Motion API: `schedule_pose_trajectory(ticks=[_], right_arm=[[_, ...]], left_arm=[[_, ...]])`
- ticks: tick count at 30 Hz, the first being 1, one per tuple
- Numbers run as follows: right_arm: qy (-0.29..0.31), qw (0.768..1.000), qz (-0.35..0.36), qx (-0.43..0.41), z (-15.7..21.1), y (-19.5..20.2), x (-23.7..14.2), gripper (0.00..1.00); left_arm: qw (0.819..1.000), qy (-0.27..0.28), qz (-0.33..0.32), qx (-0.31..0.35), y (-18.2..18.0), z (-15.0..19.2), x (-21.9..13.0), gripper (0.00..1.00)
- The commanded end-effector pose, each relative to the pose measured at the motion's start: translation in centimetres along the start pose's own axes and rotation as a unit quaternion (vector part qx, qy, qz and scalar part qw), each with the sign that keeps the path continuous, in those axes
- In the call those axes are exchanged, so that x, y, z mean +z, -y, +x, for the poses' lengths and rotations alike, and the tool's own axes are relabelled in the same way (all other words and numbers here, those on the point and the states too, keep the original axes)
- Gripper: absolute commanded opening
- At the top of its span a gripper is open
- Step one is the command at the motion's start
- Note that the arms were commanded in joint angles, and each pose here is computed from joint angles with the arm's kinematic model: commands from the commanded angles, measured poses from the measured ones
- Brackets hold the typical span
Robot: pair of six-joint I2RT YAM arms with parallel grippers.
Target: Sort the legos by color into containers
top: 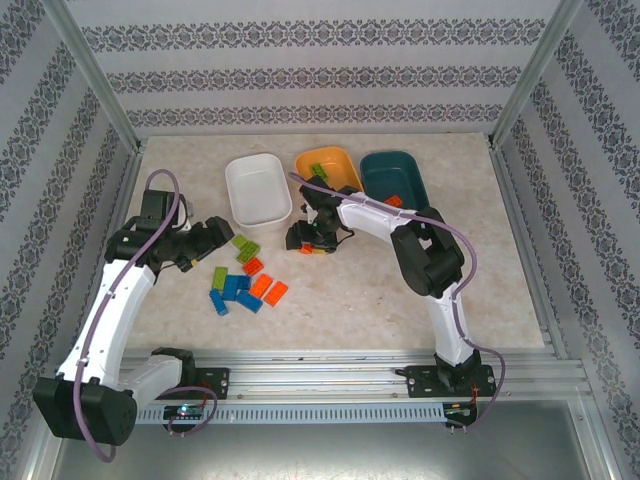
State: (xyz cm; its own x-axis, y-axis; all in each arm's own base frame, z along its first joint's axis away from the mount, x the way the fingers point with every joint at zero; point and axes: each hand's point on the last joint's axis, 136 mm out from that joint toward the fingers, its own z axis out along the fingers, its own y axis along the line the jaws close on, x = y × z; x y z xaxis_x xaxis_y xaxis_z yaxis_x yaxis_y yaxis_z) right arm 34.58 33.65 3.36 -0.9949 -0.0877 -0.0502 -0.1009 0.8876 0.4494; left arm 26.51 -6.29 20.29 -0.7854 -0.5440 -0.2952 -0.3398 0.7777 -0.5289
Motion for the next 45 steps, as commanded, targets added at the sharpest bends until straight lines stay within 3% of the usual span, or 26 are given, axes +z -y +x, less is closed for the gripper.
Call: schedule_pose_trajectory(ticks=[1, 16, 27, 34, 39, 45], right_arm=[[-0.016, 0.999, 0.038, 0.015, 0.4, 1.3, 0.8, 0.68], [0.005, 0.998, 0.057, 0.001, -0.2, 1.4, -0.5, 0.38], [0.021, 1.000, 0.013, -0.013, 0.4, -1.1, -3.9, 0.36], [0.050, 0.998, -0.039, -0.006, 1.5, -2.6, -9.3, 0.36], [0.104, 0.992, -0.061, 0.042, 0.0, 0.3, -14.8, 0.36], [0.165, 0.978, -0.039, 0.123, -3.6, 8.6, -19.2, 0.37]], left_arm=[[1.000, -0.009, 0.001, 0.005, -0.1, 0.1, -0.5, 0.85], [1.000, -0.012, 0.013, -0.003, -0.1, -0.4, 0.1, 0.86], [1.000, -0.008, 0.021, -0.012, 0.1, -0.7, 0.6, 0.87], [0.999, -0.015, 0.033, -0.026, 0.2, -0.7, 1.7, 0.87], [0.998, -0.020, 0.043, -0.039, 0.4, -0.7, 2.5, 0.88], [0.997, -0.049, 0.044, -0.040, 0.5, 1.0, 4.4, 0.89]])
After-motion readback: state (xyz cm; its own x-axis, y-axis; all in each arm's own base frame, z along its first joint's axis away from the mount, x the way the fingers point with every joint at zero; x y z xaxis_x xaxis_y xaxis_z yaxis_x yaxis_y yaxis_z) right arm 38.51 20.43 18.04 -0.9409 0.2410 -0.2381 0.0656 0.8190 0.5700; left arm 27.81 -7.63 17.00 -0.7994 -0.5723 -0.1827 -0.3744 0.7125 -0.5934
